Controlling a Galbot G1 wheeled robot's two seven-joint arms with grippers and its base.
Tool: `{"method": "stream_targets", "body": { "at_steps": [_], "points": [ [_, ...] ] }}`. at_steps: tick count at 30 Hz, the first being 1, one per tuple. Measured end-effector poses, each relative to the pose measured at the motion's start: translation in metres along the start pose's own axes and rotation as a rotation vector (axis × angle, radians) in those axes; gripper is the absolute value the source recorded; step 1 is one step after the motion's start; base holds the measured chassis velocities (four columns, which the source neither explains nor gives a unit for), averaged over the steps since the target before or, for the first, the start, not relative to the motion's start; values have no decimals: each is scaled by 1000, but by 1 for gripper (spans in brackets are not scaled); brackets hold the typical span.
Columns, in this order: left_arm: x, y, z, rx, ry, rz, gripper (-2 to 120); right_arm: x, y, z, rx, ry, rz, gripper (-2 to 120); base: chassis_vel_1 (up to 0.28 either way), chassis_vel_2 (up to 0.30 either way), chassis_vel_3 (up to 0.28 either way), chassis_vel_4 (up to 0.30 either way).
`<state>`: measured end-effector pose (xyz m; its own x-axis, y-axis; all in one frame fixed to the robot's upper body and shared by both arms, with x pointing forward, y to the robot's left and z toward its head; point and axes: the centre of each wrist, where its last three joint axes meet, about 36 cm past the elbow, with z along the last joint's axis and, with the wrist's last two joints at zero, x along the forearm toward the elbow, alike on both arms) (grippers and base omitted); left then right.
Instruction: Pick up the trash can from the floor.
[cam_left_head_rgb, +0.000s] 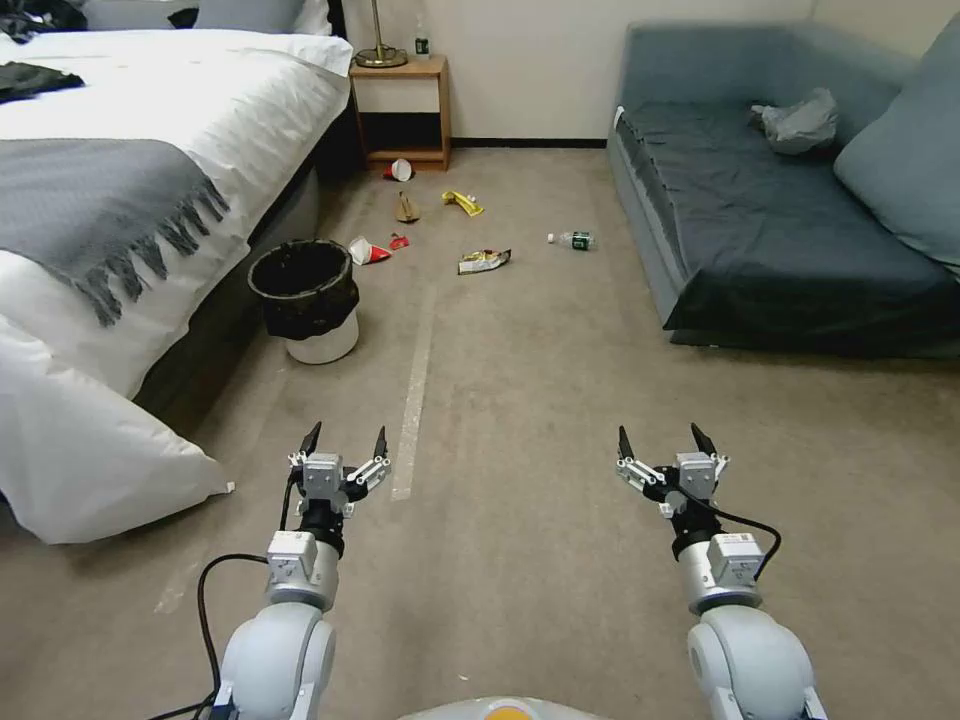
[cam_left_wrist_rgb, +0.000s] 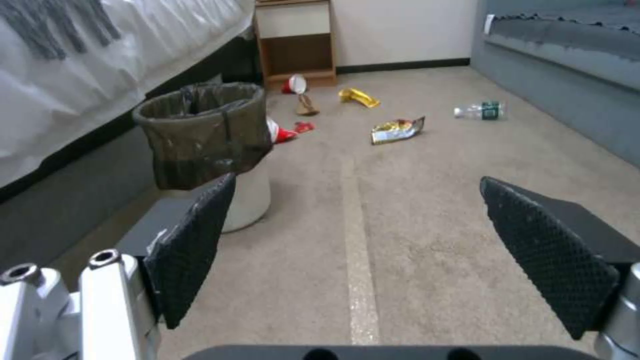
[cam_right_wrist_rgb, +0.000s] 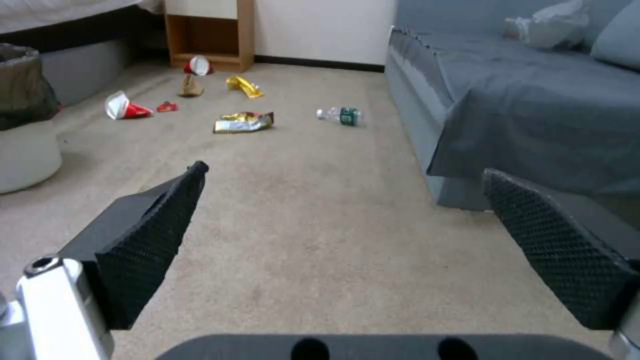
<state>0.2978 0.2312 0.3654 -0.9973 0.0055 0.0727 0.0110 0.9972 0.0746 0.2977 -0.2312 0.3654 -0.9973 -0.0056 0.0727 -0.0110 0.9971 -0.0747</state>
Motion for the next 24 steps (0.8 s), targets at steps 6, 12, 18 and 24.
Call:
{"method": "stream_targets", "body": {
  "at_steps": [6, 12, 18, 24],
  "points": [
    [0, 0, 0, 0, 0, 0, 93, 0, 0, 0, 0, 0, 0, 100, 0, 0, 0, 0],
    [0, 0, 0, 0, 0, 0, 93, 0, 0, 0, 0, 0, 0, 100, 0, 0, 0, 0],
    [0, 0, 0, 0, 0, 0, 93, 0, 0, 0, 0, 0, 0, 100, 0, 0, 0, 0],
    [0, 0, 0, 0, 0, 0, 93, 0, 0, 0, 0, 0, 0, 100, 0, 0, 0, 0]
  ]
}}
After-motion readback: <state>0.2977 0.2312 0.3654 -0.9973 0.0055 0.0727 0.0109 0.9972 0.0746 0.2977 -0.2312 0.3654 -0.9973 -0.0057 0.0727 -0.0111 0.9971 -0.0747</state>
